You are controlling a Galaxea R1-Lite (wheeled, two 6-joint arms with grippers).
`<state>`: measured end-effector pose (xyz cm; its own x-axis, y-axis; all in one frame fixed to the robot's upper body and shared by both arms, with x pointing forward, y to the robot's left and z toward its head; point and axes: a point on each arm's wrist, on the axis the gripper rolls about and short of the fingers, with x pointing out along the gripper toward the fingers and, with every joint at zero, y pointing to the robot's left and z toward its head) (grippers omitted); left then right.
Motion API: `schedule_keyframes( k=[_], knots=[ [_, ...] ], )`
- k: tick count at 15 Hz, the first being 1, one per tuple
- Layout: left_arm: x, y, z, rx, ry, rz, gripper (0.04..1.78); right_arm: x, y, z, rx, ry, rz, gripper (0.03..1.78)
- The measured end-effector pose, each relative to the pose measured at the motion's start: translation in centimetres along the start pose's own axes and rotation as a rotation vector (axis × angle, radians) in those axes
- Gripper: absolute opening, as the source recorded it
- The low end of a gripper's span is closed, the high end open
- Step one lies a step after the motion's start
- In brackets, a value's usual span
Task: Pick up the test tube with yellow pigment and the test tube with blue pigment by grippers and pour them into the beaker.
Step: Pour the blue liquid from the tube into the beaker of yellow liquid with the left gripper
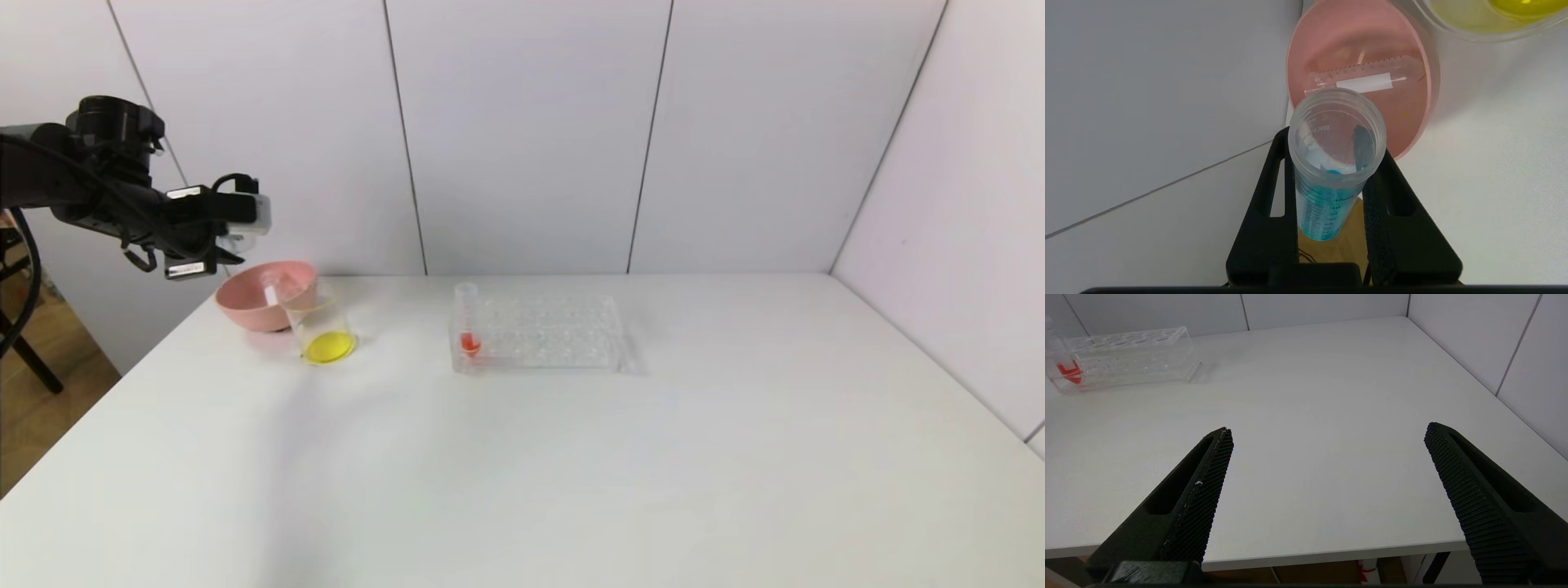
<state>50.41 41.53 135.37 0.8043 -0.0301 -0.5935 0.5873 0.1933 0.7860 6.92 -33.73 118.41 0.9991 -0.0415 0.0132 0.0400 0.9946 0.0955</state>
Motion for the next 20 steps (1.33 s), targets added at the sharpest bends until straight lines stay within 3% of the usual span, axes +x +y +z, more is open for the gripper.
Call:
schedule_keyframes(
  k=[8,20],
  knots=[
    [0.2,-0.1,1.2,0.029,0.042,0.000,0.46,0.0,0.0,0.0,0.000,0.000,0.000,1.71],
    [1.2,-0.8,2.3,0.100,0.021,-0.044,0.46,0.0,0.0,0.0,0.000,0.000,0.000,1.71]
  ],
)
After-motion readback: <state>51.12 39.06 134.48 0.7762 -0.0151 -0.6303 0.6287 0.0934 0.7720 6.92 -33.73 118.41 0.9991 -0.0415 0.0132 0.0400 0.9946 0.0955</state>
